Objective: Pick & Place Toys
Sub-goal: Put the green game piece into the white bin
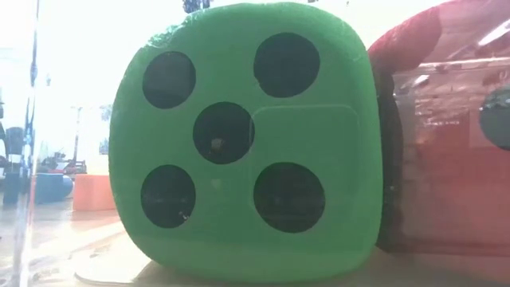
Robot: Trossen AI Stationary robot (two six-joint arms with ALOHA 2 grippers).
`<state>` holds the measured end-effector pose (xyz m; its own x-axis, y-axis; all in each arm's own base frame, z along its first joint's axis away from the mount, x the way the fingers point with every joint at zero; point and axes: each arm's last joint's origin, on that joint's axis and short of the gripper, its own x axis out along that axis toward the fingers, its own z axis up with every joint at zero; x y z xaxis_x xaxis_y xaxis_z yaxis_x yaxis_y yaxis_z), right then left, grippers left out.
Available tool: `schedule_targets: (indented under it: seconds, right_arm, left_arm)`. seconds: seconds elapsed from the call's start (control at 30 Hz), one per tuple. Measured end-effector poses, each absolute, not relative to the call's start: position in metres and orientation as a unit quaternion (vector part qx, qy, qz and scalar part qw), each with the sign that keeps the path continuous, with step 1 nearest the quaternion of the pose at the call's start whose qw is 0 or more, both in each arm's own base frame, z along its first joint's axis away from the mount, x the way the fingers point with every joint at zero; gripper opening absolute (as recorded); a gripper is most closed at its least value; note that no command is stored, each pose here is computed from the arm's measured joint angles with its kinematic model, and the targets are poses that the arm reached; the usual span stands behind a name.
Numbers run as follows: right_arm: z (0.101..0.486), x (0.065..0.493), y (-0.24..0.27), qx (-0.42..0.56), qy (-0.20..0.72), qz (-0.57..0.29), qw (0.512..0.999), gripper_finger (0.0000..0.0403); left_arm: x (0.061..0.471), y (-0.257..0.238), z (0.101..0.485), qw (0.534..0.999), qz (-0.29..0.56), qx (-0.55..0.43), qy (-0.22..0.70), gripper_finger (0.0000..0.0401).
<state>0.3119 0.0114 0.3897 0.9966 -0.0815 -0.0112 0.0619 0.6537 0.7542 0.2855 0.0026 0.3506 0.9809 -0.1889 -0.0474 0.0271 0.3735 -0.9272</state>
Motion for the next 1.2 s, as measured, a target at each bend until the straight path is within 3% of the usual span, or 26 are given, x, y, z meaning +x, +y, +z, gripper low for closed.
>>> schedule_targets:
  seconds: [0.4, 0.53, 0.83, 1.0, 1.2]
  right_arm:
    - [0.394, 0.283, -0.010, 0.398, 0.034, -0.098, 0.912, 0.0203]
    - [0.386, 0.270, -0.021, 0.389, 0.093, -0.146, 0.905, 0.0203]
    - [0.352, 0.250, -0.042, 0.364, 0.242, -0.273, 0.857, 0.0203]
    - [0.339, 0.255, -0.049, 0.358, 0.265, -0.292, 0.846, 0.0203]
    - [0.320, 0.264, -0.057, 0.353, 0.293, -0.311, 0.832, 0.0203]
  left_arm:
    - [0.283, 0.000, 0.350, 0.821, -0.083, -0.557, 0.093, 0.0354]
    - [0.282, -0.001, 0.348, 0.817, -0.082, -0.560, 0.111, 0.0354]
    - [0.273, -0.002, 0.347, 0.758, -0.053, -0.634, 0.143, 0.0354]
    - [0.273, -0.005, 0.361, 0.745, -0.100, -0.652, 0.099, 0.0354]
    - [0.268, -0.010, 0.393, 0.727, -0.221, -0.650, -0.010, 0.0354]
